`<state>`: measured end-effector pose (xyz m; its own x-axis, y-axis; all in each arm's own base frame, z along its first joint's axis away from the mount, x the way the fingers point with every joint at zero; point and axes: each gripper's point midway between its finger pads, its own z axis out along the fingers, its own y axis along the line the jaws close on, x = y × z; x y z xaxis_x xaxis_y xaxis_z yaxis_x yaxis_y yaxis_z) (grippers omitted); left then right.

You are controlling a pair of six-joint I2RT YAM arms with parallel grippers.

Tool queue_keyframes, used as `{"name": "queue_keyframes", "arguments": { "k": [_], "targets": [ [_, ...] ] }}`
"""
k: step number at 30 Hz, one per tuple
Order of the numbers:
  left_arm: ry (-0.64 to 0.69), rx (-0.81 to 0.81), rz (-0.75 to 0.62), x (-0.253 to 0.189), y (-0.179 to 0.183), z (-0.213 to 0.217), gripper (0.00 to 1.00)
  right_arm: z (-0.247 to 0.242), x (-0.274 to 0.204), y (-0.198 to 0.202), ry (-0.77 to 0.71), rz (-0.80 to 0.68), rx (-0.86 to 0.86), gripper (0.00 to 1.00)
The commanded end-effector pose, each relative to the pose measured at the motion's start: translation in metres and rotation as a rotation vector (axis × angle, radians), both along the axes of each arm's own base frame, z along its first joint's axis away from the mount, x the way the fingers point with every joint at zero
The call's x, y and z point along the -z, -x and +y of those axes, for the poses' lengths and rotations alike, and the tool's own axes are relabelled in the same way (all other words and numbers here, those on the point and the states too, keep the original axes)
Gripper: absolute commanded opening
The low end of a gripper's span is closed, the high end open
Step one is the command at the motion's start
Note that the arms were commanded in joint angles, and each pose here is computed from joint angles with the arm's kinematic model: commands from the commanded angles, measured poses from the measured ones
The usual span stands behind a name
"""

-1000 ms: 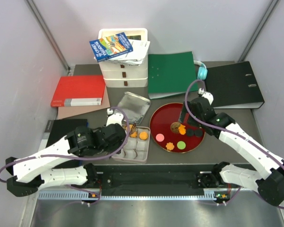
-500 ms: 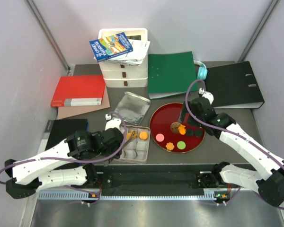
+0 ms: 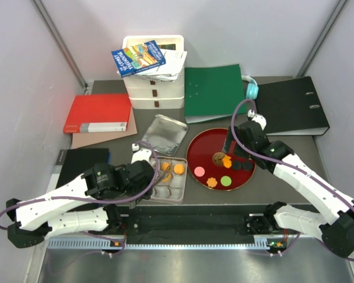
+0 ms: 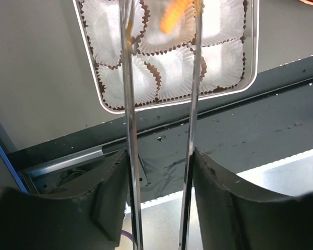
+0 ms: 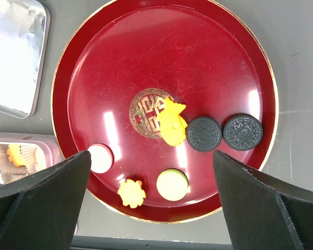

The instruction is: Pack the cookies

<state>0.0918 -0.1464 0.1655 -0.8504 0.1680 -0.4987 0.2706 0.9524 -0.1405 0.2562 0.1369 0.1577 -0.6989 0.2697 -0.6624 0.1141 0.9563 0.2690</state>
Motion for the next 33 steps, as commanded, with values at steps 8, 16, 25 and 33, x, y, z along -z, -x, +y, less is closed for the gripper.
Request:
{"name": "queue_keyframes", "arguments": {
  "k": [8, 16, 25, 33],
  "targets": [
    [0.033, 0.031, -0.162, -0.049, -0.031, -0.021, 0.56, 0.002, -0.025, -0.004, -0.034, -0.074, 0.008, 0.99],
    [-0.022, 0.172, -0.200, -0.057, -0.052, -0.067, 0.52, -0.011, -0.039, 0.001, -0.018, -0.104, 0.036, 0.99],
    [0.033, 0.267, -0.231, -0.055, -0.056, -0.092, 0.53, -0.017, -0.033, 0.004, -0.003, -0.102, 0.052, 0.99],
    [0.038, 0.509, -0.194, -0.014, -0.075, -0.192, 0.56, -0.023, -0.042, 0.007, -0.008, -0.116, 0.083, 0.99]
  ]
}}
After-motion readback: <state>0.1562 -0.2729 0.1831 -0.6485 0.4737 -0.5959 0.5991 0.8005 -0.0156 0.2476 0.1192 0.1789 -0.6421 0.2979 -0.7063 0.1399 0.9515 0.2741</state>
